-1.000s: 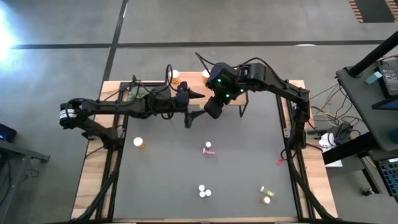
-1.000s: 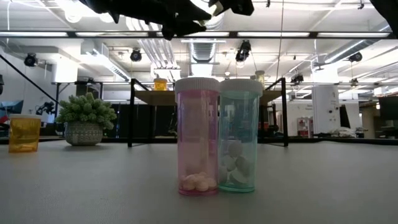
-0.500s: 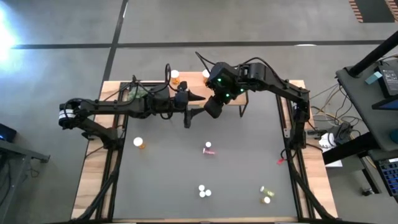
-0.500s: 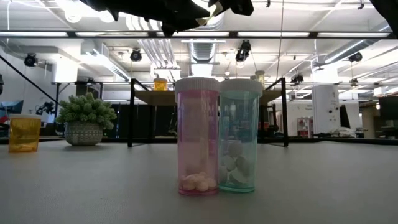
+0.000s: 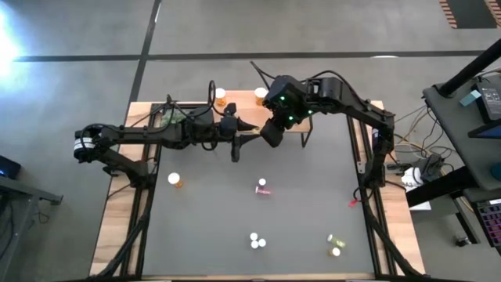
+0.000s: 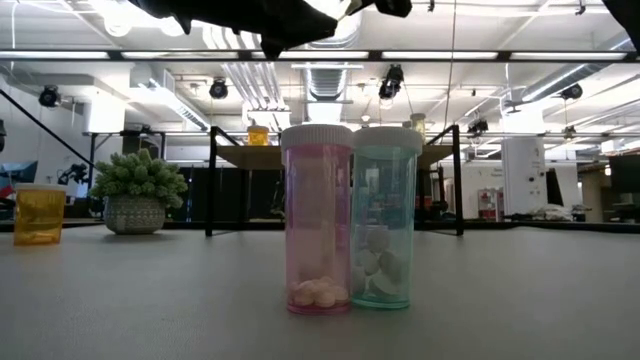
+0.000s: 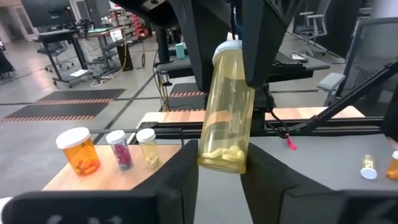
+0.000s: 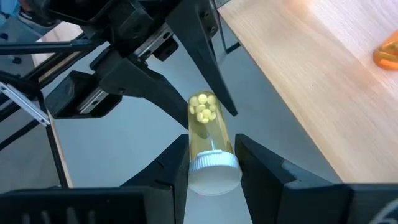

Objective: Pick and place medicine bottles onto shelf by color
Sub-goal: Put the small yellow pill bottle on the shelf

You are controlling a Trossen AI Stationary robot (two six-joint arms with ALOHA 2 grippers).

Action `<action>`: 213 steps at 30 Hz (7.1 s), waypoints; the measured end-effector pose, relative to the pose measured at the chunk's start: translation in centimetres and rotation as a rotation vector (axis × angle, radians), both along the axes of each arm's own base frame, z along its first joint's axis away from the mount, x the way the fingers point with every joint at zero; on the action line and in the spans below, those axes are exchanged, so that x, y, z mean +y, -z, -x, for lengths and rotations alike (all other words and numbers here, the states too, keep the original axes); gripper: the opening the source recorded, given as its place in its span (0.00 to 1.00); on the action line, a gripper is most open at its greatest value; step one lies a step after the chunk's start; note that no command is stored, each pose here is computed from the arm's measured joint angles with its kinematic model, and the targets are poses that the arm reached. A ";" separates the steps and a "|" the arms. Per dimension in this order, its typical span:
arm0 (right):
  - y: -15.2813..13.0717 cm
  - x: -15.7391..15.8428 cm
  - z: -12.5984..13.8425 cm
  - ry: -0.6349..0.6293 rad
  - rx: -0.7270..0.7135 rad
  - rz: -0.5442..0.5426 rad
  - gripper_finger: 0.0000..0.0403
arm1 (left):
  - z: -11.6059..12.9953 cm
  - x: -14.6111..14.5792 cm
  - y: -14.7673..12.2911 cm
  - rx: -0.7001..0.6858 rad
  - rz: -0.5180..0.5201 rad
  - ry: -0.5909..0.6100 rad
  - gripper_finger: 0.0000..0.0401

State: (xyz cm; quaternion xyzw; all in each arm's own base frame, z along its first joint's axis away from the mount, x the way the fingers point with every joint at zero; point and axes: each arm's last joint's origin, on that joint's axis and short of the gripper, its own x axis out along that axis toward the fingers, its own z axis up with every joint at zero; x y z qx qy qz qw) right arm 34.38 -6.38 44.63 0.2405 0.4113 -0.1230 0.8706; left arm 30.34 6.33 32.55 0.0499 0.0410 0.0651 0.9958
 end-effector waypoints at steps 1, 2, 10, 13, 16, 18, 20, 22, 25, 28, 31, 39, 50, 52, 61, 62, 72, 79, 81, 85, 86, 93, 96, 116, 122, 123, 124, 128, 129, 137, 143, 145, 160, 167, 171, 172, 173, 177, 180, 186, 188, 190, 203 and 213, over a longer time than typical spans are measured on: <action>0.0 0.0 0.0 0.000 -0.001 0.000 0.27 | 0.0 0.0 0.0 -0.002 0.000 0.001 0.20; 0.0 0.0 0.0 0.000 -0.002 0.000 0.27 | 0.0 0.0 0.0 -0.003 0.000 0.002 0.19; -0.1 0.0 0.0 -0.010 -0.002 0.009 0.29 | 0.0 0.0 0.0 -0.003 0.000 0.003 0.21; 0.0 0.0 0.1 -0.011 0.000 0.010 0.33 | 0.0 -0.1 0.0 -0.004 0.003 0.005 0.21; 0.0 0.0 0.1 -0.011 0.002 0.011 0.39 | 0.0 -0.1 -0.1 -0.005 0.002 0.006 0.21; -0.1 0.0 0.1 -0.010 0.000 0.011 0.43 | 0.0 -0.2 -0.1 -0.005 0.002 0.008 0.21; -0.3 0.1 0.3 -0.010 -0.006 0.013 0.47 | 0.0 -0.2 -0.1 -0.005 0.002 0.010 0.21; -0.7 0.1 0.7 -0.015 -0.017 0.019 0.51 | 0.0 -0.2 -0.1 -0.006 0.002 0.012 0.21; -1.4 0.3 1.5 -0.056 -0.039 0.060 0.56 | 0.0 -0.2 -0.1 -0.008 0.004 0.014 0.21; -2.3 0.5 2.6 -0.109 -0.067 0.114 0.59 | 0.0 -0.2 -0.3 -0.038 0.063 0.011 0.21; -3.2 0.6 3.7 -0.101 -0.084 0.190 0.60 | -0.1 -0.2 -0.8 -0.099 0.097 0.032 0.21; -4.3 1.3 4.8 -0.208 -0.091 0.401 0.58 | 0.0 -0.5 -1.9 -0.206 0.142 0.106 0.21; -3.9 2.6 3.6 -0.403 -0.090 0.540 0.59 | 0.0 -0.8 -2.1 -0.222 0.139 0.148 0.21; -3.8 2.9 3.2 -0.411 -0.098 0.544 0.59 | 0.0 -0.8 -2.1 -0.223 0.138 0.148 0.21; -3.7 3.5 2.0 -0.428 -0.146 0.564 0.58 | 0.0 -0.8 -2.0 -0.219 0.139 0.145 0.21; -3.7 3.5 2.0 -0.426 -0.145 0.561 0.57 | 0.0 -0.8 -2.0 -0.217 0.140 0.145 0.21; -3.3 3.5 2.0 -0.390 -0.117 0.506 0.43 | -0.1 -0.8 -2.0 -0.217 0.139 0.145 0.21; -3.3 3.5 2.0 -0.375 -0.121 0.490 0.29 | -0.1 -0.8 -2.0 -0.217 0.139 0.144 0.21; -3.3 3.5 2.0 -0.366 -0.122 0.482 0.26 | -0.1 -0.8 -2.0 -0.217 0.139 0.144 0.21; -3.3 3.5 2.0 -0.359 -0.123 0.475 0.23 | -0.1 -0.8 -2.0 -0.217 0.140 0.144 0.21; -3.3 3.5 2.0 -0.355 -0.123 0.472 0.23 | -0.1 -0.8 -2.0 -0.217 0.140 0.144 0.21; -3.3 3.6 2.0 -0.338 -0.124 0.455 0.25 | -0.1 -0.8 -2.0 -0.217 0.139 0.145 0.21; -3.4 3.6 2.2 -0.327 -0.121 0.442 0.25 | -0.1 -0.8 -2.0 -0.217 0.139 0.145 0.22; -3.1 1.9 5.0 -0.171 0.047 0.379 0.25 | 0.4 -0.7 -2.0 -0.183 0.244 0.133 0.50; -1.7 -1.3 4.5 0.031 0.133 0.265 0.25 | 2.5 -0.4 -2.6 -0.109 0.299 0.040 0.50; -1.3 -2.1 4.4 0.072 0.153 0.245 0.25 | 2.8 -0.5 -2.8 -0.099 0.301 0.026 0.50; -0.9 -2.9 4.2 0.108 0.171 0.227 0.25 | 3.2 -0.5 -2.9 -0.089 0.303 0.012 0.50; 0.7 -6.1 3.5 0.210 0.226 0.179 0.25 | 4.6 -0.8 -3.9 -0.103 0.300 -0.004 0.50; 1.2 -6.9 3.3 0.224 0.238 0.164 0.25 | 5.0 -0.9 -4.1 -0.110 0.299 -0.003 0.50; 5.1 -11.1 1.4 0.312 0.348 0.066 0.27 | 6.7 -1.3 -5.7 -0.176 0.283 0.008 0.50; 7.1 -12.6 0.3 0.345 0.413 0.083 0.26 | 7.2 -1.4 -5.9 -0.187 0.280 0.011 0.50; 7.8 -13.1 0.0 0.353 0.433 0.083 0.26 | 7.3 -1.4 -5.9 -0.189 0.280 0.011 0.50; 10.2 -15.6 -0.9 0.406 0.447 0.064 0.27 | 7.3 -1.4 -5.5 -0.158 0.286 0.006 0.50; 11.0 -16.0 -1.2 0.415 0.463 0.055 0.27 | 7.3 -1.4 -5.5 -0.158 0.285 0.006 0.50; 11.3 -16.2 -1.5 0.416 0.463 0.055 0.28 | 7.3 -1.4 -5.5 -0.159 0.284 0.007 0.50; 11.4 -16.4 -1.5 0.418 0.459 0.056 0.28 | 7.3 -1.4 -5.5 -0.159 0.284 0.007 0.50; 11.4 -16.5 -1.5 0.420 0.458 0.056 0.28 | 7.3 -1.4 -5.5 -0.160 0.283 0.007 0.50; 11.3 -16.7 -1.5 0.427 0.441 0.061 0.27 | 7.3 -1.4 -5.5 -0.159 0.278 0.007 0.50; 11.2 -17.0 -1.4 0.434 0.428 0.065 0.27 | 7.3 -1.4 -5.5 -0.159 0.278 0.007 0.50; 11.5 -17.3 -1.4 0.439 0.436 0.060 0.28 | 7.3 -1.4 -5.5 -0.159 0.278 0.007 0.50; 11.6 -17.4 -1.5 0.439 0.436 0.061 0.28 | 7.3 -1.4 -5.5 -0.159 0.278 0.007 0.50; 11.7 -17.4 -1.5 0.438 0.439 0.060 0.28 | 7.3 -1.4 -5.5 -0.159 0.278 0.007 0.50; 11.9 -17.5 -1.8 0.429 0.426 0.069 0.33 | 7.3 -1.4 -5.5 -0.156 0.280 0.007 0.50; 11.8 -17.7 -2.0 0.408 0.409 0.089 0.38 | 7.3 -1.4 -5.5 -0.157 0.282 0.007 0.50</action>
